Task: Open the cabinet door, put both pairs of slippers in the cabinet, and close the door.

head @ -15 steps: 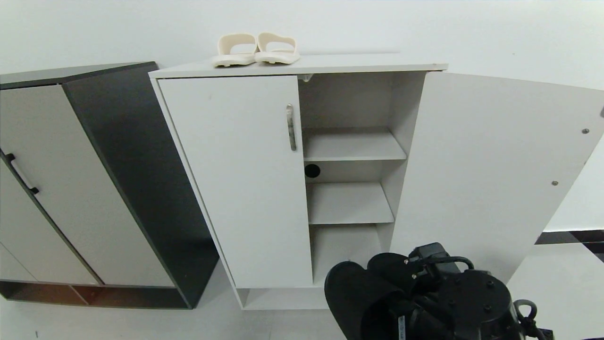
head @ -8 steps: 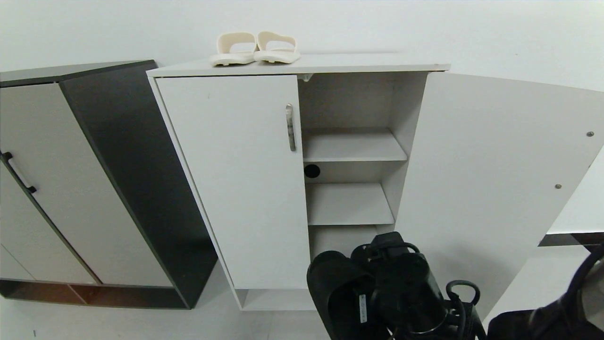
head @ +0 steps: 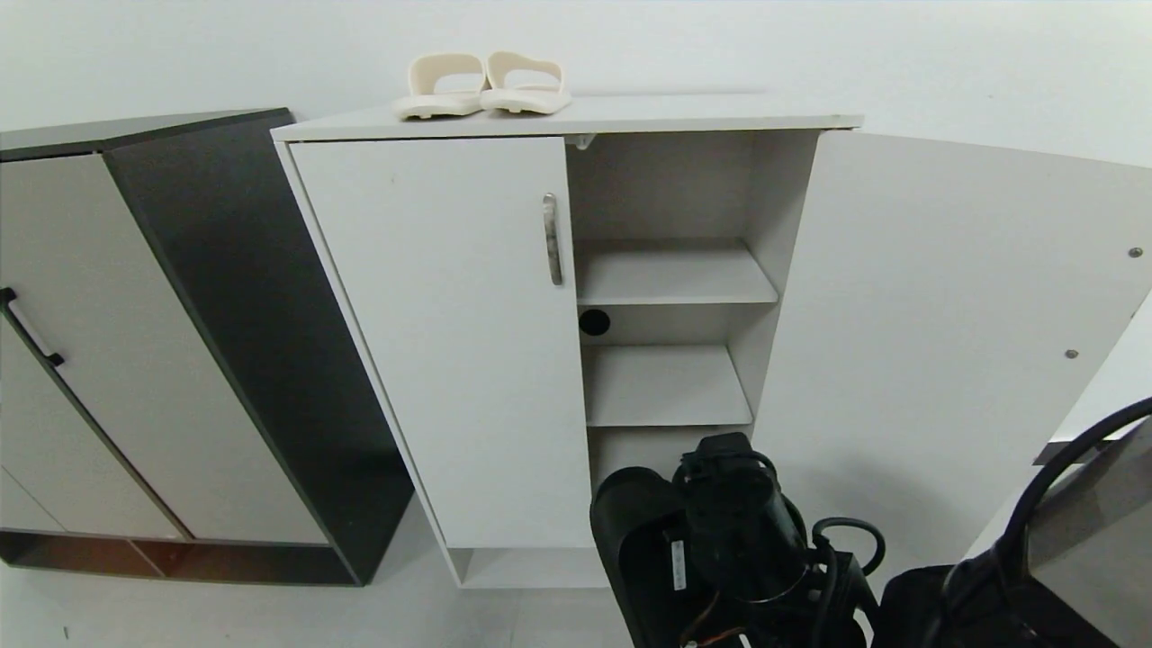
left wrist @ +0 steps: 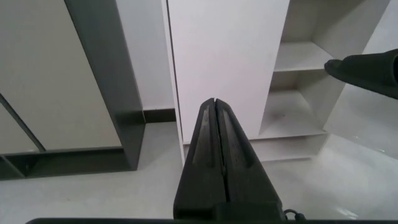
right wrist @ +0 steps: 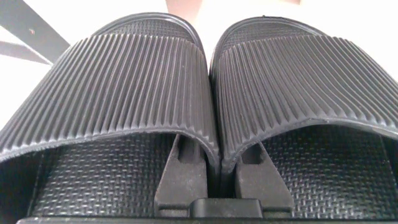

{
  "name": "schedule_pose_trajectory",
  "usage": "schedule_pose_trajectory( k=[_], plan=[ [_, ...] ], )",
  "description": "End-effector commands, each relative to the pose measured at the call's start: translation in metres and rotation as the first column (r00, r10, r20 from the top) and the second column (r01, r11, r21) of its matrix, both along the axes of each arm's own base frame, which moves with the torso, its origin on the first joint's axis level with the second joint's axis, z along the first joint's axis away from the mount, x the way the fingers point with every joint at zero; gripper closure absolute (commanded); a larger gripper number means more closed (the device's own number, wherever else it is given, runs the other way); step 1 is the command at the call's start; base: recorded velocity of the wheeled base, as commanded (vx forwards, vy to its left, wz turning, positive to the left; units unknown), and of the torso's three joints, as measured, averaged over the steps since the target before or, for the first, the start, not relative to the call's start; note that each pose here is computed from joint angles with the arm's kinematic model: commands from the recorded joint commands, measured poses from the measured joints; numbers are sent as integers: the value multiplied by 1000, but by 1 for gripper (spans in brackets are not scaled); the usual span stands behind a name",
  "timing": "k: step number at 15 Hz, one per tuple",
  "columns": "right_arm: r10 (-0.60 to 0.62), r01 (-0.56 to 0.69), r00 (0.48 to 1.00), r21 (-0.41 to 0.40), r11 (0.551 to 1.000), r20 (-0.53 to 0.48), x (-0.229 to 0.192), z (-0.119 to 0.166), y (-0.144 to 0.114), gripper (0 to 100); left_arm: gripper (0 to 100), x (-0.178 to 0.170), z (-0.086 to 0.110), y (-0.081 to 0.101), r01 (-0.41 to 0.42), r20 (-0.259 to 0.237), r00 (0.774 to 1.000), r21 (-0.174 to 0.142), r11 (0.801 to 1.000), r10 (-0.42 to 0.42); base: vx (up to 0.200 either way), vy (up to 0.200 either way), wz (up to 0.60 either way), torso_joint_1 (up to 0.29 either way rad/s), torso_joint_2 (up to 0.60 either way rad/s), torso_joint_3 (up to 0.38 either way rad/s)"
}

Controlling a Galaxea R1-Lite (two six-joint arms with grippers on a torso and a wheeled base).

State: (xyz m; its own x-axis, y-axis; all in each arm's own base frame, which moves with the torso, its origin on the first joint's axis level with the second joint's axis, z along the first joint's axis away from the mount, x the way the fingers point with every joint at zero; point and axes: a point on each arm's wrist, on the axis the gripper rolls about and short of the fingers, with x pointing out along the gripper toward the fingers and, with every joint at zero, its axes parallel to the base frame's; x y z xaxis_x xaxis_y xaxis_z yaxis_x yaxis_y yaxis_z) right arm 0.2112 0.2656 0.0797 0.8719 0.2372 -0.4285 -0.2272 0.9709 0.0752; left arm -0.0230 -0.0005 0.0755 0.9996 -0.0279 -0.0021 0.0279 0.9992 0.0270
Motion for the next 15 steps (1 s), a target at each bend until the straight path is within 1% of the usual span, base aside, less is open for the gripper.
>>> schedule_pose_trajectory(
  k=[1,4,7,10,11,12,13,14,15],
  plan=[
    [-3,2,1000,-15,1000,-11,2,-7,2,100,100,0,0,0,0,-3,1000,-1,1000,0,0,0,0,2,2,-159],
    [-2,2,1000,-28,1000,-22,1,-13,3,100,100,0,0,0,1,-2,1000,4,1000,-1,0,0,0,1,4,-185],
    [-5,4,1000,-14,1000,-12,2,-13,4,100,100,0,0,0,1,-2,1000,8,1000,-1,0,0,0,5,4,-193],
    [-21,21,1000,-21,1000,-8,5,-19,5,100,100,0,0,0,1,-2,1000,8,1000,-1,0,0,0,2,-1,-201],
    [-22,22,999,24,999,25,8,-18,10,100,100,0,0,0,1,-2,1000,8,1000,-1,0,0,0,2,7,-198],
    [-23,22,999,38,999,42,10,-20,12,100,100,0,0,0,1,-2,1000,8,1000,-1,0,0,0,7,2,-198],
    [-41,36,995,59,998,91,13,-18,14,100,100,0,0,0,1,-2,1000,8,1000,-1,0,0,0,2,7,-203],
    [-54,49,988,39,998,144,17,-16,13,100,100,0,0,0,1,-2,1000,8,1000,-1,0,0,0,7,7,-198],
    [-75,68,981,45,997,179,21,-14,12,100,100,0,0,0,1,-2,1000,8,1000,-1,0,0,0,2,2,-193]
  ],
)
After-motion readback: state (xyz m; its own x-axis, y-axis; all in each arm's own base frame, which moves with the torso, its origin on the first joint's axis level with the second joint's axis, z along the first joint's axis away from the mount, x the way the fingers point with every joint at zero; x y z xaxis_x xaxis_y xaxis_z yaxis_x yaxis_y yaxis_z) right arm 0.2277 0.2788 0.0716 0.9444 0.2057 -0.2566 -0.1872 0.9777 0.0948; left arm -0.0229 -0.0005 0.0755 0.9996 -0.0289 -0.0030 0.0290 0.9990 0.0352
